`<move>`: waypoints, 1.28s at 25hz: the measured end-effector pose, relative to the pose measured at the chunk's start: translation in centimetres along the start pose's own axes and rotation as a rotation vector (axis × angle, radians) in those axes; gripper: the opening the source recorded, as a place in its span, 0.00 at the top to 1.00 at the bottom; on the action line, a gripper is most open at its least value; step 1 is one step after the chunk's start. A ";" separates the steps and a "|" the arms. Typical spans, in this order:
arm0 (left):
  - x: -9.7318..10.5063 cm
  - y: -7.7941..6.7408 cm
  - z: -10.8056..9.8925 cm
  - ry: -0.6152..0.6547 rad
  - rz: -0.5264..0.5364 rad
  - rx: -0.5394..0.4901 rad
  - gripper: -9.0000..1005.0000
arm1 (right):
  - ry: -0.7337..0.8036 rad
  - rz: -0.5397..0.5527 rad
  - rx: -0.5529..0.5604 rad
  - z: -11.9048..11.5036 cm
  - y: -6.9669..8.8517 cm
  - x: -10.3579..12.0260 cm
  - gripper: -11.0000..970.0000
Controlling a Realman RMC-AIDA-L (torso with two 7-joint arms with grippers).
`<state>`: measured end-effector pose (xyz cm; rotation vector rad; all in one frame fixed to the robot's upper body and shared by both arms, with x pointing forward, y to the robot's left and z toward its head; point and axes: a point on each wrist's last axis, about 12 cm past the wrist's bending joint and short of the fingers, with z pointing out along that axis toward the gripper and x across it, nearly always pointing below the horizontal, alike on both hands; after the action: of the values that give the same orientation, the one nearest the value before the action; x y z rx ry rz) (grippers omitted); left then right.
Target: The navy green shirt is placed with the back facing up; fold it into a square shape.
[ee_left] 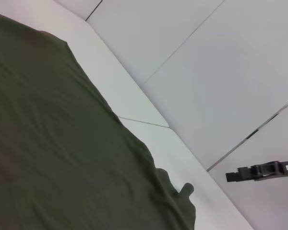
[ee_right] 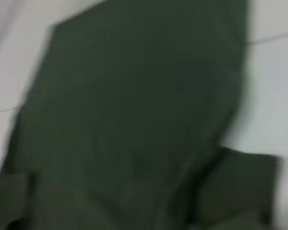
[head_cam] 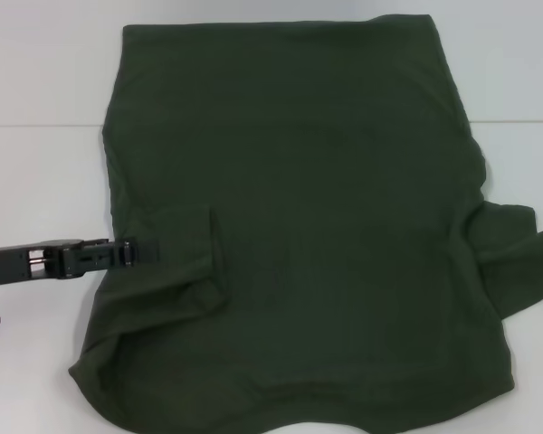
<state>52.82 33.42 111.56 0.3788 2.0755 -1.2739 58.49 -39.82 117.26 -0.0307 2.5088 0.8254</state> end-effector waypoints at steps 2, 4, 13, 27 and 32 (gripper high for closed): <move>-0.1 0.0 0.1 -0.001 0.002 0.004 0.17 | 0.005 0.027 0.062 -0.1 -0.2 -0.5 0.14; -0.2 -0.1 0.2 -0.001 0.003 0.007 0.17 | 0.012 0.026 0.102 0.3 -0.3 -0.7 0.14; -0.1 -0.2 0.4 -0.009 0.000 0.011 0.18 | 0.022 -0.129 0.186 4.8 0.7 -1.0 0.14; -0.5 -0.3 0.5 -0.049 0.001 0.020 0.17 | 0.086 -0.217 0.274 8.8 1.1 -0.2 0.14; -0.6 -0.3 0.6 -0.053 0.001 0.025 0.18 | 0.089 -0.224 0.276 9.2 1.1 0.0 0.14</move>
<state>53.29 32.75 111.97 0.3539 2.0165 -1.2967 62.46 -33.79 111.49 -0.2541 2.6198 0.3923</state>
